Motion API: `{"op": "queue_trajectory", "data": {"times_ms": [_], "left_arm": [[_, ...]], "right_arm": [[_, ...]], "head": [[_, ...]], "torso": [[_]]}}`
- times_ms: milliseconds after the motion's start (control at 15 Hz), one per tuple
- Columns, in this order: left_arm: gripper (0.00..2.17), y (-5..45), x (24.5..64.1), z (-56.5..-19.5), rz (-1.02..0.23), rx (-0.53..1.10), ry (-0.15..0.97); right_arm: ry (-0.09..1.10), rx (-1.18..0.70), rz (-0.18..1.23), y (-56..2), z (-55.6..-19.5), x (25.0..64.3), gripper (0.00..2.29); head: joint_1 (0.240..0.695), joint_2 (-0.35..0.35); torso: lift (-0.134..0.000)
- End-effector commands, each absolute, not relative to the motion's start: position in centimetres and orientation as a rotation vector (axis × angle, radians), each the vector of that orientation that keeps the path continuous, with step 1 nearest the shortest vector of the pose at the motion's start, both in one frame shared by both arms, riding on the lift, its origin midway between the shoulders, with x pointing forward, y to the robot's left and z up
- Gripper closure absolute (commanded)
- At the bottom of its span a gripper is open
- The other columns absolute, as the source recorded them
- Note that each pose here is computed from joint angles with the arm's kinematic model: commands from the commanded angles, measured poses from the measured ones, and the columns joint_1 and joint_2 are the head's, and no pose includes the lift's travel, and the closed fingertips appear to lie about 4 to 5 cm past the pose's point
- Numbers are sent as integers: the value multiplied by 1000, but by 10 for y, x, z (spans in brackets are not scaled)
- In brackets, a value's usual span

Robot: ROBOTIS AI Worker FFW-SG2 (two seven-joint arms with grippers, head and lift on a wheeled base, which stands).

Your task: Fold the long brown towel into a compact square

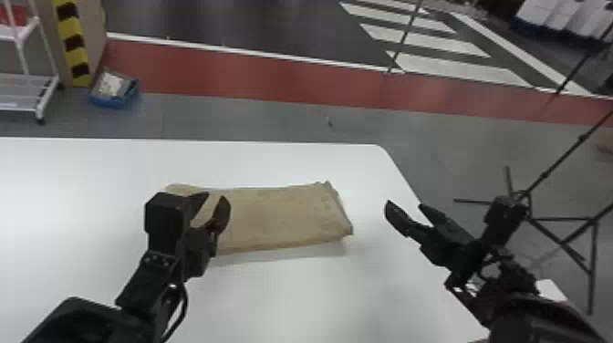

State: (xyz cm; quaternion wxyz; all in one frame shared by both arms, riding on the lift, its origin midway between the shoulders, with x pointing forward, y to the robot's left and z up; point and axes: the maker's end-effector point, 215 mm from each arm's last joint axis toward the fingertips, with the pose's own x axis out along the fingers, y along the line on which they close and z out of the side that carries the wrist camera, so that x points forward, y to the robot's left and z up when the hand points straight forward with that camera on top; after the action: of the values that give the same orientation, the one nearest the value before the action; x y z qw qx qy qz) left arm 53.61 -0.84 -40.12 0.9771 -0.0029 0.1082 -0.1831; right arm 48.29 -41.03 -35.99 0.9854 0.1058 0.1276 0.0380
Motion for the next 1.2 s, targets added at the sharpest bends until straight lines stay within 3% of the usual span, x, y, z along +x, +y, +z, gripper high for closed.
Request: {"op": "queue_trajectory", "data": {"times_ms": [0,600,1133], "left_arm": [[1771,-5,538,-405,-364,0,235],[1767,34,546,-442,-293,47,299],[1764,62,557,-456,-255,78,320]], "right_arm": [[279,203,79,-415,-369,487,63],[426,295,214,-352,-419,551,66],[564,179,203,-313,-450,592,161]], "head": [[695,-350],[695,-350],[695,-257]], "torso": [[-118],[-118],[-118]]}}
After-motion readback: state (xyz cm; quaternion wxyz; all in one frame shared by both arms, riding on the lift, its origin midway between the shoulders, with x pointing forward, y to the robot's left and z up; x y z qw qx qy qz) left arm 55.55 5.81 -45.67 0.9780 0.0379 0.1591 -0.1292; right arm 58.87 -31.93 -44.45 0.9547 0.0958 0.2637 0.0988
